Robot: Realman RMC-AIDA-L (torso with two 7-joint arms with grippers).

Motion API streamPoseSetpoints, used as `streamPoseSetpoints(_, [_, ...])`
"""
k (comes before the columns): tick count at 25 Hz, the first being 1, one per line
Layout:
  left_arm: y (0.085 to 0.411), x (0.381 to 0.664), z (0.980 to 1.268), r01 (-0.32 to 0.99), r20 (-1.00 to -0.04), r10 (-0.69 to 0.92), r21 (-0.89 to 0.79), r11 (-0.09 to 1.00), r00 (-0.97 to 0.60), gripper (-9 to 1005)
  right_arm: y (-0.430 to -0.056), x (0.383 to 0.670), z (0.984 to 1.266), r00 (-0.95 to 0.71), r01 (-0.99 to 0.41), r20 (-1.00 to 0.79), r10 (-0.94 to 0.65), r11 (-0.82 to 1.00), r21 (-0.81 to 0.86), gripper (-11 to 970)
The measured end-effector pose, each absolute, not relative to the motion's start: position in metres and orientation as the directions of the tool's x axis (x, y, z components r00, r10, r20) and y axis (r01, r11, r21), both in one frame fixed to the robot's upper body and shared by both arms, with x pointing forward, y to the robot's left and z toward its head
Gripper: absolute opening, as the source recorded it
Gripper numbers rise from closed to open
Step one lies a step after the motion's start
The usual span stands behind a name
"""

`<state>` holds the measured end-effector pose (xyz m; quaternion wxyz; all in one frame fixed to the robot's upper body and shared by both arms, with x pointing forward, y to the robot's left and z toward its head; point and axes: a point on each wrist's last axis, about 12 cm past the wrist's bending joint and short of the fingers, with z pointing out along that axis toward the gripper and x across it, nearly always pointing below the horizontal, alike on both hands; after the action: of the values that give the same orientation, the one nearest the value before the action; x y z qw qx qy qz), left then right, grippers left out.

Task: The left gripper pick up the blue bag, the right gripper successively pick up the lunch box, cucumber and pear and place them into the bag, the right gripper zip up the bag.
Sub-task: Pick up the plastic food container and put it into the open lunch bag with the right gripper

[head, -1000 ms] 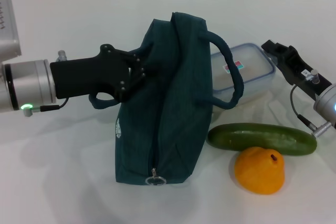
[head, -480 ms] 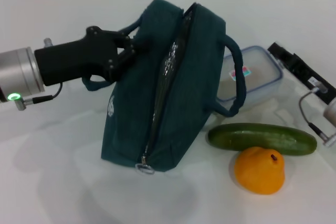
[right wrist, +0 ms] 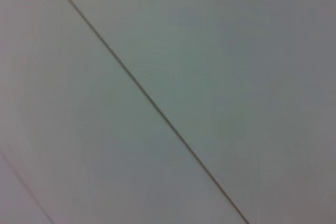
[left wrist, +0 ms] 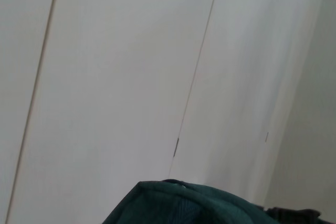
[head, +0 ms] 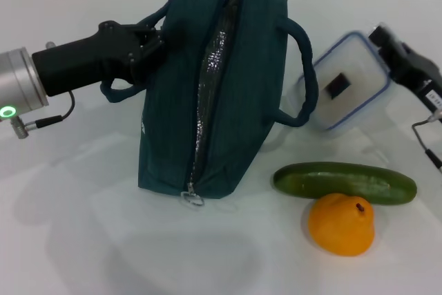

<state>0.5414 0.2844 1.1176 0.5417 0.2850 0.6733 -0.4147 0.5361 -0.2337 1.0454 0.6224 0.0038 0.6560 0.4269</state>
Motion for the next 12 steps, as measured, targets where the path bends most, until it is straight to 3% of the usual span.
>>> streamPoseSetpoints(6, [0.283, 0.542, 1.118, 0.832, -0.965, -0.072, -0.253, 0.494, -0.251, 40, -0.241, 0.539, 1.070, -0.078, -0.641, -0.830, 0.552, 0.610, 0.466, 156])
streamPoseSetpoints(12, [0.280, 0.543, 1.115, 0.835, -0.966, -0.051, -0.244, 0.493, -0.252, 41, -0.229, 0.560, 1.107, -0.007, -0.765, -0.806, 0.592, 0.516, 0.386, 170])
